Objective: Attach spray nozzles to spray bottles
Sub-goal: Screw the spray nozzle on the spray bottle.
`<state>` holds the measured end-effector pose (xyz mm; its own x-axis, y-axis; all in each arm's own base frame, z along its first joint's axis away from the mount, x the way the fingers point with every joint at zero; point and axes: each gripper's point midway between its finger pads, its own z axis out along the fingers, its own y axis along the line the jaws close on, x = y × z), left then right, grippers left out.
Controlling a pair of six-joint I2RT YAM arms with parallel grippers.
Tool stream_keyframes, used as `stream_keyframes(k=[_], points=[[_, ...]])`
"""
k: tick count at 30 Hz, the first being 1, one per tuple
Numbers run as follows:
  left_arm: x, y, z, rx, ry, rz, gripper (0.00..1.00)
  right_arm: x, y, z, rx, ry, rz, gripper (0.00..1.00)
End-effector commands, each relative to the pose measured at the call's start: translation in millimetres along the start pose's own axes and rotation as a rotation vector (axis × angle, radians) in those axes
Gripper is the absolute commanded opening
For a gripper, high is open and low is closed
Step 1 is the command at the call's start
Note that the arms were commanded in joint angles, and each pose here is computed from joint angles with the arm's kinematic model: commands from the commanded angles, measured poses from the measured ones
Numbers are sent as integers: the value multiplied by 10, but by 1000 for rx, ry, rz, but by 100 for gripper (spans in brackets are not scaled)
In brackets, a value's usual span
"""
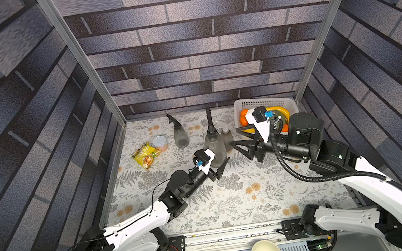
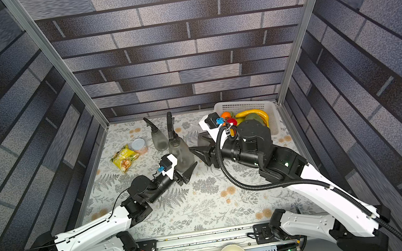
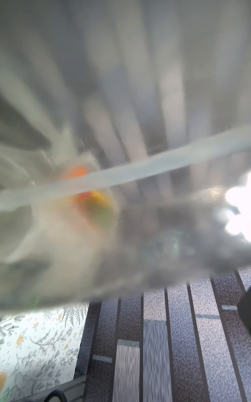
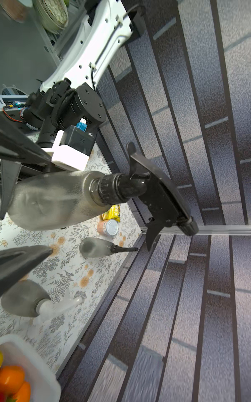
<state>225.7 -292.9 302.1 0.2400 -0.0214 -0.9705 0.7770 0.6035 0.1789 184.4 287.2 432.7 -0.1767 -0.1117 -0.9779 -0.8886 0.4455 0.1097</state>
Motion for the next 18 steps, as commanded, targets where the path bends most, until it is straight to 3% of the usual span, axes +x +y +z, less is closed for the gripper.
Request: stream_keyframes(k=[1, 10, 18], points=[[-51, -144, -40, 66, -4, -27, 78, -217, 166, 57, -136, -57, -20, 58], [-65, -226, -32, 87, -2, -12, 78, -279, 13, 242, -106, -78, 26, 51], [-115, -223, -15, 87, -20, -4, 78, -62, -164, 459, -39, -16, 60, 40]])
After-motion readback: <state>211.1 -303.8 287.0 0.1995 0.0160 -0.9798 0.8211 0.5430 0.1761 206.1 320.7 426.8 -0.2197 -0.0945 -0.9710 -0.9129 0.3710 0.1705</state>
